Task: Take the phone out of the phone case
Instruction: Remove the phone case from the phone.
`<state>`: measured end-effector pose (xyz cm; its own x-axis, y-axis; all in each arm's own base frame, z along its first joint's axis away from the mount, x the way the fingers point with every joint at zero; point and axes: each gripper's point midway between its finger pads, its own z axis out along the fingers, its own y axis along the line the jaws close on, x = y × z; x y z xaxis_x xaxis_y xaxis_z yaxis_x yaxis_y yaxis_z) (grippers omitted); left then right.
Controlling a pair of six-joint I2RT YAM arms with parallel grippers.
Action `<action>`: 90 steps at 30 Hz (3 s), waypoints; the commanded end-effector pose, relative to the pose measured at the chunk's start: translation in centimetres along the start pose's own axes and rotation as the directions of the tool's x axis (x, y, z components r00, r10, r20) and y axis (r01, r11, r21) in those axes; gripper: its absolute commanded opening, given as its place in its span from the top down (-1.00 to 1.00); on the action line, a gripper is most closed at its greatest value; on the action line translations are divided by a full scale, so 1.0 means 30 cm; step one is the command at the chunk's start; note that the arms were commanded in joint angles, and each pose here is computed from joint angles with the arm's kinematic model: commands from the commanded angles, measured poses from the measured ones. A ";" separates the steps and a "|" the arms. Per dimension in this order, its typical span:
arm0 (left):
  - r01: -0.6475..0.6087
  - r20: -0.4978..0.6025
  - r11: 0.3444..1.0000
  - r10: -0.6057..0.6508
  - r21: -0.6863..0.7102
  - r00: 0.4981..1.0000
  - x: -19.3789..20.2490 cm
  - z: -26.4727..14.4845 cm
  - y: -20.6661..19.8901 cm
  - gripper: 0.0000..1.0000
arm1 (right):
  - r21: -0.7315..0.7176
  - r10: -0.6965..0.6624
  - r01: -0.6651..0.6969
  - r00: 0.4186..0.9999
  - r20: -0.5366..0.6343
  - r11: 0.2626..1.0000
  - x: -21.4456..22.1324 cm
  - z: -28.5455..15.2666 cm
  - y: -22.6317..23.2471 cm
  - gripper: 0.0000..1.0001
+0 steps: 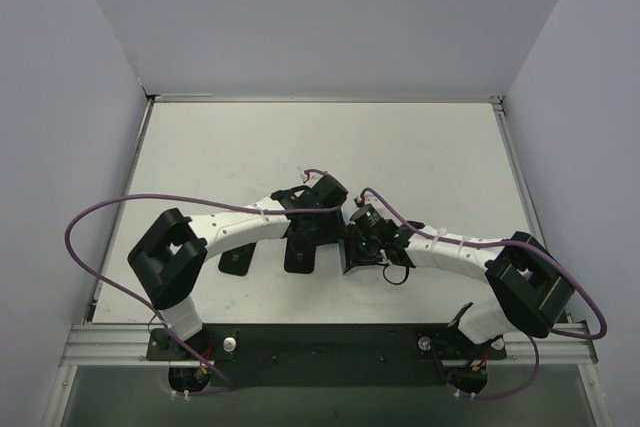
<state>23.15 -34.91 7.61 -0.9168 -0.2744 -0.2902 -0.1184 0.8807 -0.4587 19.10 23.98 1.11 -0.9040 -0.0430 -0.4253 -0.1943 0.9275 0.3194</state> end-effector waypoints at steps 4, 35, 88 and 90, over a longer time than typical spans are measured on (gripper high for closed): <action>-0.040 0.030 0.922 0.056 -0.385 0.998 0.035 0.059 0.266 0.17 | 0.026 0.002 0.003 0.984 -0.176 1.000 0.161 -0.028 -0.038 1.00; -0.100 -0.021 0.928 0.099 -0.358 0.995 0.023 -0.008 0.355 1.00 | 0.044 0.004 0.002 0.991 -0.132 0.999 0.153 -0.078 -0.111 1.00; -0.589 0.571 0.717 0.323 0.374 0.755 0.122 -0.316 -0.189 -0.51 | 0.346 0.537 -0.455 0.821 -0.195 0.821 0.003 -0.326 -0.044 1.00; -0.623 0.595 0.704 0.351 0.341 0.723 0.130 -0.323 -0.213 -0.50 | 0.339 0.541 -0.461 0.817 -0.197 0.820 0.002 -0.327 -0.040 1.00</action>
<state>15.96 -35.59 13.52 -0.5842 -0.0631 -0.8091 0.5731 0.6739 -0.4663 16.23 19.41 7.79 -0.9271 0.3736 -0.0293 0.3647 0.9176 0.1582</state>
